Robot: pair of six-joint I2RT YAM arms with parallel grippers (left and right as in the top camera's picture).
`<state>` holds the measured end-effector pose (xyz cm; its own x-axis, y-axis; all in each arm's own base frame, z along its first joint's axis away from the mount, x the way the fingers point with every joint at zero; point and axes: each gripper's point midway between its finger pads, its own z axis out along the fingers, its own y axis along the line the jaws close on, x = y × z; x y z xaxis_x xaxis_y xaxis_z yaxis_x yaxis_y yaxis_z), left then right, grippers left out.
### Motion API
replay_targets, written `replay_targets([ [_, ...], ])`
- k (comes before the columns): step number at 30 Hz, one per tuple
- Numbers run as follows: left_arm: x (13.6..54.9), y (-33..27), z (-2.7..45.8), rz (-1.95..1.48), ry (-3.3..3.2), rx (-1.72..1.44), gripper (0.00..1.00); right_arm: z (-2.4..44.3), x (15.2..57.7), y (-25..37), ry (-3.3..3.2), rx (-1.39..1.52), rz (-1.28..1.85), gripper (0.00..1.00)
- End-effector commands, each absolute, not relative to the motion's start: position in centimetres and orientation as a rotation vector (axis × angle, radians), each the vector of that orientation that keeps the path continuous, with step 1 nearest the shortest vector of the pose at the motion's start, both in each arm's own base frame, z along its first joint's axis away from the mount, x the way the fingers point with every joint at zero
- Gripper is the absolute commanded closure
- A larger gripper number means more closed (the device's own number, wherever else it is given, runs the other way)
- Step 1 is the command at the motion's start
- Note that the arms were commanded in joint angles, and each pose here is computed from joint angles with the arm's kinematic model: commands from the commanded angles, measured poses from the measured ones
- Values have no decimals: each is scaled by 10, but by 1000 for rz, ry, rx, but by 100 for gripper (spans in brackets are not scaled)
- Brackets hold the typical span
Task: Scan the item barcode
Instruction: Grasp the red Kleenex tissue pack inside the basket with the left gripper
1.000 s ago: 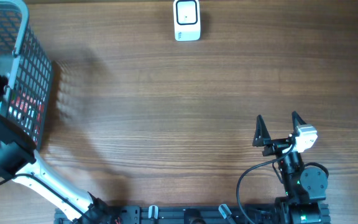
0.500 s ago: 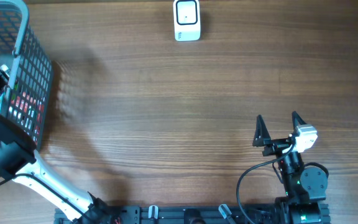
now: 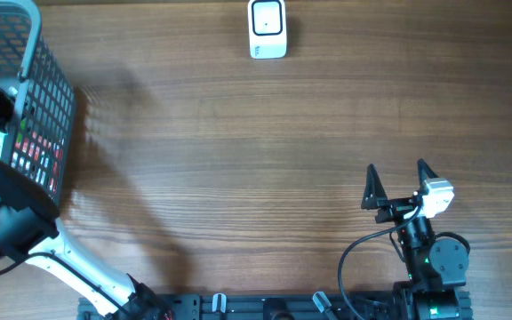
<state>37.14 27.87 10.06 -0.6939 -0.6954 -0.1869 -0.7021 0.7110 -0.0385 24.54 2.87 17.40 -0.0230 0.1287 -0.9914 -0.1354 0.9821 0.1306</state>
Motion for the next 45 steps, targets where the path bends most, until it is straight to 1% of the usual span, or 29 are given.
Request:
replay_targets([
  [1,356,274,88,64,2759,-1190,0,176,245,26,1571,7,200,0],
  [6,342,269,65,84,2764,-1313,0,176,245,26,1571,7,200,0],
  [7,340,270,64,99,2766,-1321,2,176,245,26,1571,7,200,0],
  [8,340,271,65,104,2762,-1320,6,176,245,26,1571,6,199,0],
  [9,342,272,65,105,2755,-1318,14,176,245,26,1571,7,200,0],
  [10,343,273,65,108,2748,-1314,30,176,245,26,1571,7,200,0],
  [11,345,274,65,109,2742,-1312,38,176,245,26,1571,7,200,0],
  [15,349,277,68,116,2718,-1301,39,176,245,26,1571,7,200,0],
  [19,355,282,79,128,2682,-1285,37,176,245,26,1571,7,200,0],
  [25,368,290,145,160,2525,-1213,38,176,245,26,1571,7,200,0],
  [26,367,289,149,161,2519,-1211,33,176,245,26,1571,7,200,0],
  [27,366,288,148,160,2525,-1213,24,176,245,26,1571,6,199,0],
  [28,365,287,147,158,2533,-1217,12,176,245,26,1571,6,199,1],
  [30,362,285,137,150,2563,-1230,2,176,245,26,1571,7,200,0],
  [31,361,284,132,145,2574,-1236,0,176,245,26,1570,7,200,0],
  [36,351,276,93,118,2613,-1327,0,176,245,26,1571,7,200,0],
  [45,358,264,41,70,2591,-1284,0,176,245,26,1571,7,200,0],
])
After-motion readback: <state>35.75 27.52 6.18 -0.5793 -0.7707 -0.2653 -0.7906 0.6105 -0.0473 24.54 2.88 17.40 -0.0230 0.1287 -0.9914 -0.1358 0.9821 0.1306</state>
